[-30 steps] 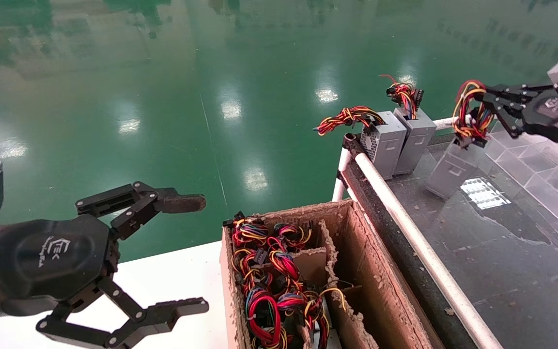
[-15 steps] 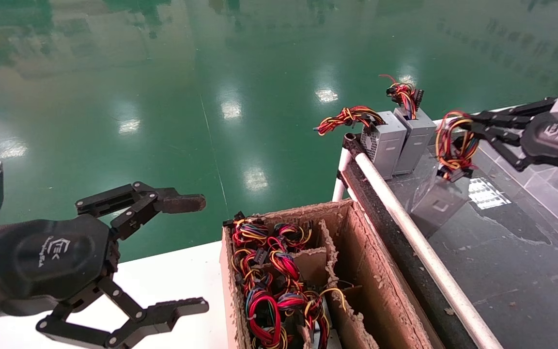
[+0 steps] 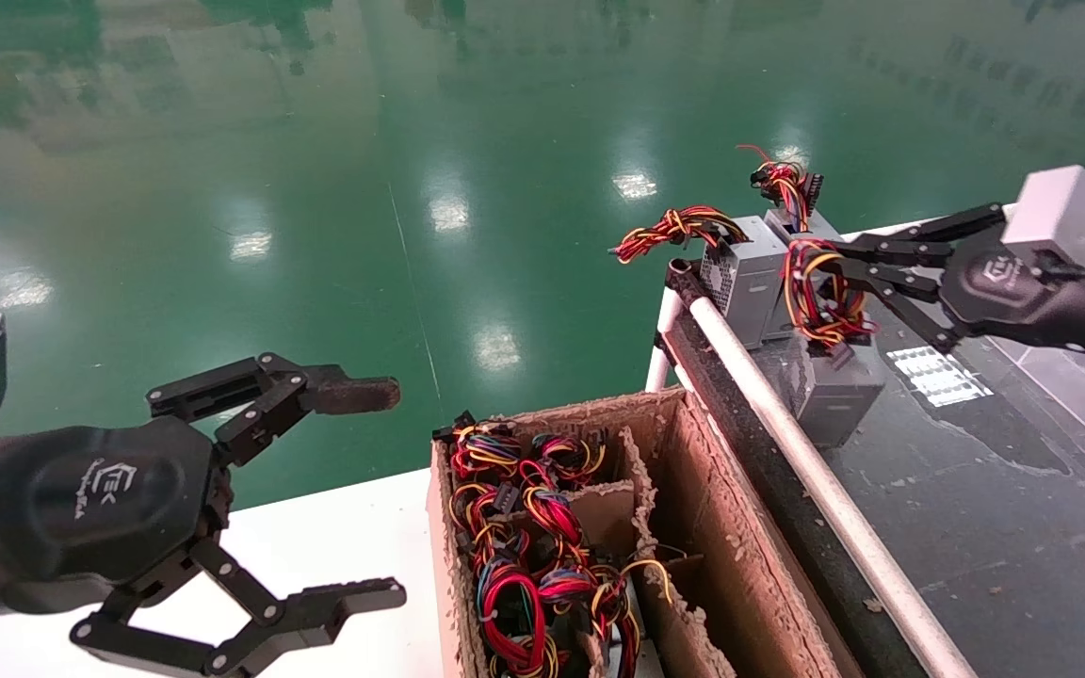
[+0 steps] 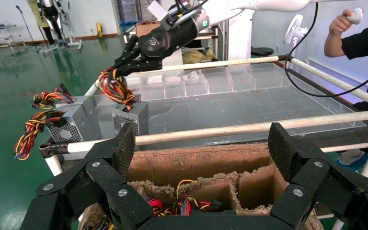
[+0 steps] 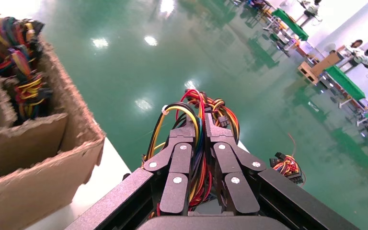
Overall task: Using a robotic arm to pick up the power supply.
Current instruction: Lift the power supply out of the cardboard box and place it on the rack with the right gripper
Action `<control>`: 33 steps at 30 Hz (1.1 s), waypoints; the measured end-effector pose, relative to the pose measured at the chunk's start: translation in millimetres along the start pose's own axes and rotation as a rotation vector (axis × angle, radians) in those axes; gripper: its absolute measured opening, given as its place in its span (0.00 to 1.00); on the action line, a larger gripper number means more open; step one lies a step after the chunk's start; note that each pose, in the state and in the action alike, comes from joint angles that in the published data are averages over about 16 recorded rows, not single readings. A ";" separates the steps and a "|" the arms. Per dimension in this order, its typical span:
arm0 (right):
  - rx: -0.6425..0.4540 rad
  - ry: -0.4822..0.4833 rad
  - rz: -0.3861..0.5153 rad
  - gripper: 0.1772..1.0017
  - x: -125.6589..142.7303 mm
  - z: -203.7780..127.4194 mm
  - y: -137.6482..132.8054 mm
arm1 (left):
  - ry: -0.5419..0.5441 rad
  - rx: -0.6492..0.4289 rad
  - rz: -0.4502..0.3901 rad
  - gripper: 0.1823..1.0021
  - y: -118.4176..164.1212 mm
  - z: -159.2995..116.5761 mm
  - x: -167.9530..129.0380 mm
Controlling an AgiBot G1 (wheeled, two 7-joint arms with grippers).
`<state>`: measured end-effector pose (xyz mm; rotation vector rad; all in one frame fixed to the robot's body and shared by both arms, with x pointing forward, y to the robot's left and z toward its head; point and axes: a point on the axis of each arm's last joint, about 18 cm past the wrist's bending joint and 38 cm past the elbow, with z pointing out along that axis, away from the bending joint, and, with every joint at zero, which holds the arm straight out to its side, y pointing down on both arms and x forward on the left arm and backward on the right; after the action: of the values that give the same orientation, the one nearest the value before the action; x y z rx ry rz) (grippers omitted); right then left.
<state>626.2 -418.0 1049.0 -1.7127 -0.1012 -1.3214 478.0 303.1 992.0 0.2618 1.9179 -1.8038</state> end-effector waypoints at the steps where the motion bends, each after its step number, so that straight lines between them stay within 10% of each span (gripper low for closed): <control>1: 0.002 0.001 0.002 0.06 0.1 2.8 -0.6 | 0.000 0.000 0.000 1.00 0.0 0.0 0.0; 33: -0.009 0.133 0.010 0.05 8.8 88.7 -2.1 | 0.000 0.000 0.000 1.00 0.0 0.0 0.0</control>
<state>692.0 -358.7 1059.1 -1.6261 -0.0098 -1.4266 478.0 303.1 992.0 0.2618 1.9179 -1.8038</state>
